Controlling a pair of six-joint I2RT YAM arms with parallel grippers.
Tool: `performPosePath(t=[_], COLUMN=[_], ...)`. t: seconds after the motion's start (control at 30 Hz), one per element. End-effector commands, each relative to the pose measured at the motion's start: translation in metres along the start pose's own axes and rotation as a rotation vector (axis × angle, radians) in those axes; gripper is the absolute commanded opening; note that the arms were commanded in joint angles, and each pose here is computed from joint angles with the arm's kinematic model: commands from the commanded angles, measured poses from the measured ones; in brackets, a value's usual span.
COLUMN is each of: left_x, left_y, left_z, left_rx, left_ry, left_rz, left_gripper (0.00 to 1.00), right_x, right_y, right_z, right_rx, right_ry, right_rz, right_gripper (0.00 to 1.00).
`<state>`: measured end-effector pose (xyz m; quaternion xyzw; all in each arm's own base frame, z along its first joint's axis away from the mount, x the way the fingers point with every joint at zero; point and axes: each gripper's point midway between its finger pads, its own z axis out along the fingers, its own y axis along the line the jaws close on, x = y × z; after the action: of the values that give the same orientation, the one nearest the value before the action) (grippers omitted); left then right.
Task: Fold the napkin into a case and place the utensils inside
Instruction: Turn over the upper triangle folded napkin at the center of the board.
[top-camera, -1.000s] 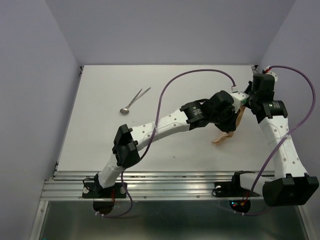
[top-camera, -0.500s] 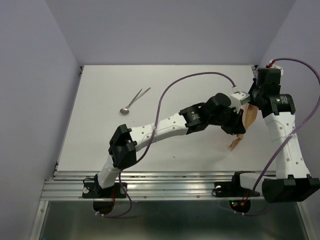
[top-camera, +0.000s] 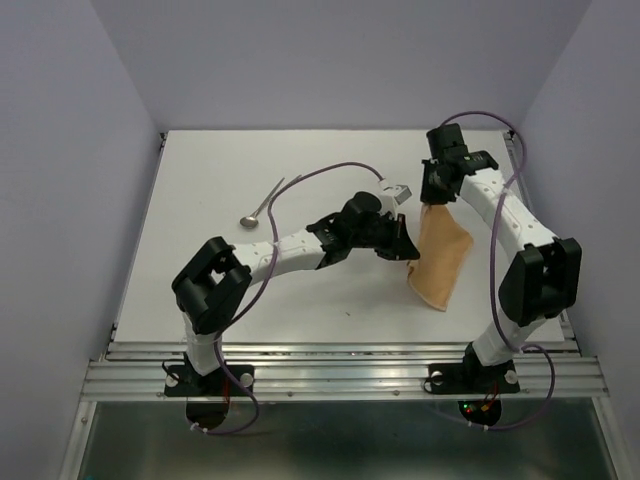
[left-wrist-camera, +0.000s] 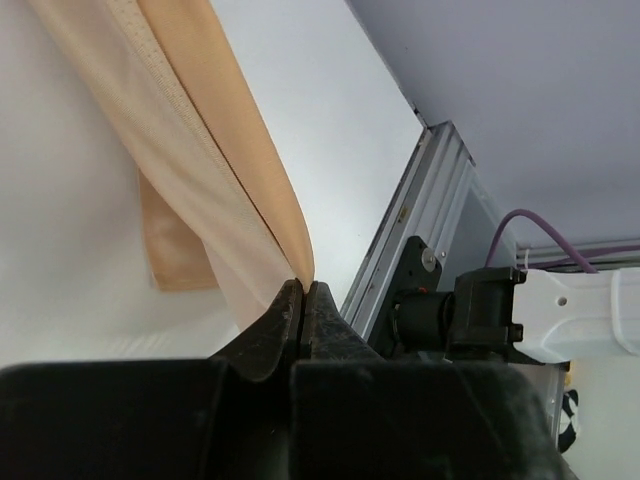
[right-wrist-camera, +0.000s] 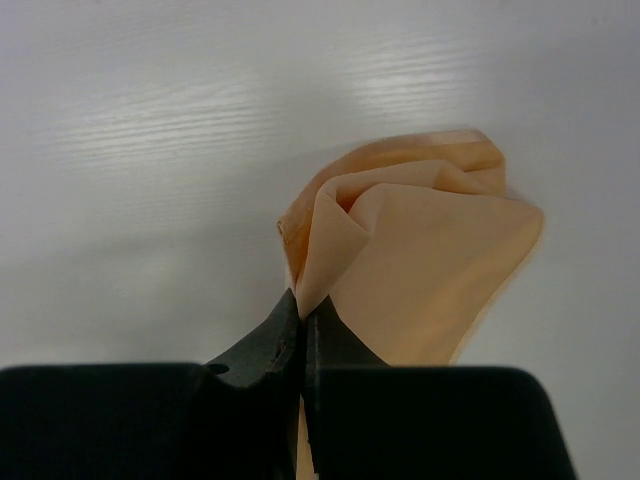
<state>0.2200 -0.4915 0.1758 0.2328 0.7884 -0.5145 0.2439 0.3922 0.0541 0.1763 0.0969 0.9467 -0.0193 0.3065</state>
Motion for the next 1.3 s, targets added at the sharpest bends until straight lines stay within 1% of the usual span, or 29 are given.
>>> performPosePath(t=[0.0,0.07,0.2,0.3,0.37,0.4,0.43,0.47,0.53,0.57,0.6,0.67,0.7,0.77,0.8,0.83,0.87,0.9,0.97,1.0,1.07,1.1,1.13,1.17,1.2,1.23,1.27], left_x=[-0.004,-0.005,-0.015,-0.022,-0.031,-0.027,-0.029,-0.024,-0.028,-0.019,-0.024,-0.013,-0.013,-0.006,-0.007,-0.006,0.002,0.004,0.006,0.001,0.001,-0.007,0.0,-0.009,0.002,0.012,0.002], left_y=[-0.043,-0.038,-0.038,-0.038,-0.044,-0.043,-0.052,-0.05,-0.064,-0.069,-0.081,-0.083,-0.1,-0.107,-0.131,-0.141,-0.143,-0.154,-0.187,-0.205,-0.226,-0.243,-0.239,-0.249,-0.233,-0.216,-0.209], left_z=[-0.042,-0.047,-0.054,-0.057,-0.057,-0.056,-0.054,-0.051,-0.045,-0.037,-0.035,-0.022,-0.019,-0.005,-0.003,0.001,0.011,0.013,0.017,0.015,0.005,-0.002,-0.012,-0.022,-0.023,-0.021,-0.031], left_rx=[0.146,0.114,0.072,0.036,0.036,0.03,0.039,0.015,0.024,0.028,0.049,0.045,0.073,0.09,0.141,0.163,0.177,0.202,0.295,0.346,0.426,0.516,0.525,0.599,0.57,0.577,0.579], left_ry=[0.001,-0.003,-0.011,-0.017,-0.028,-0.016,-0.017,-0.001,0.002,0.029,0.021,0.064,0.069,0.101,0.104,0.113,0.145,0.154,0.171,0.153,0.143,0.093,0.105,0.045,0.089,0.076,0.051], left_rz=[0.026,0.033,0.076,0.09,0.101,0.097,0.115,0.115,0.146,0.152,0.163,0.163,0.184,0.19,0.211,0.219,0.22,0.229,0.24,0.251,0.229,0.248,0.191,0.205,0.148,0.12,0.065], left_gripper=[0.0,0.0,0.0,0.0,0.0,0.0,0.0,0.0,0.0,0.0,0.0,0.0,0.0,0.0,0.0,0.0,0.0,0.0,0.0,0.0,0.0,0.0,0.0,0.0,0.0,0.0,0.0], right_x=[-0.082,-0.083,-0.097,-0.104,-0.103,-0.106,-0.104,-0.106,-0.1,-0.101,-0.099,-0.089,-0.092,-0.086,-0.082,-0.081,-0.081,-0.082,-0.08,-0.087,-0.089,-0.091,-0.1,-0.103,-0.107,-0.11,-0.115], right_y=[0.048,0.053,0.073,0.073,0.069,0.064,0.057,0.044,0.024,0.006,-0.005,-0.028,-0.05,-0.071,-0.089,-0.096,-0.102,-0.105,-0.112,-0.112,-0.114,-0.113,-0.109,-0.106,-0.103,-0.095,-0.089], right_z=[-0.002,0.002,-0.014,-0.023,-0.028,-0.032,-0.033,-0.032,-0.036,-0.036,-0.038,-0.038,-0.051,-0.061,-0.071,-0.076,-0.083,-0.093,-0.1,-0.11,-0.113,-0.116,-0.119,-0.119,-0.118,-0.116,-0.106], right_rx=[-0.093,-0.112,-0.228,-0.243,-0.231,-0.229,-0.222,-0.202,-0.187,-0.165,-0.155,-0.118,-0.095,-0.064,-0.034,-0.019,-0.003,0.006,0.048,0.045,0.059,0.056,0.038,0.025,0.009,-0.017,-0.02], right_ry=[-0.27,-0.272,-0.32,-0.347,-0.36,-0.369,-0.371,-0.375,-0.379,-0.387,-0.389,-0.385,-0.421,-0.435,-0.446,-0.454,-0.464,-0.481,-0.476,-0.496,-0.481,-0.479,-0.479,-0.471,-0.461,-0.448,-0.423], right_rz=[0.057,0.091,0.152,0.179,0.193,0.206,0.221,0.249,0.282,0.313,0.325,0.351,0.375,0.392,0.403,0.406,0.397,0.391,0.366,0.357,0.339,0.311,0.287,0.274,0.261,0.242,0.22], right_gripper=[0.01,0.01,0.01,0.01,0.01,0.01,0.01,0.01,0.01,0.01,0.01,0.01,0.01,0.01,0.01,0.01,0.01,0.01,0.01,0.01,0.01,0.01,0.01,0.01,0.01,0.01,0.01])
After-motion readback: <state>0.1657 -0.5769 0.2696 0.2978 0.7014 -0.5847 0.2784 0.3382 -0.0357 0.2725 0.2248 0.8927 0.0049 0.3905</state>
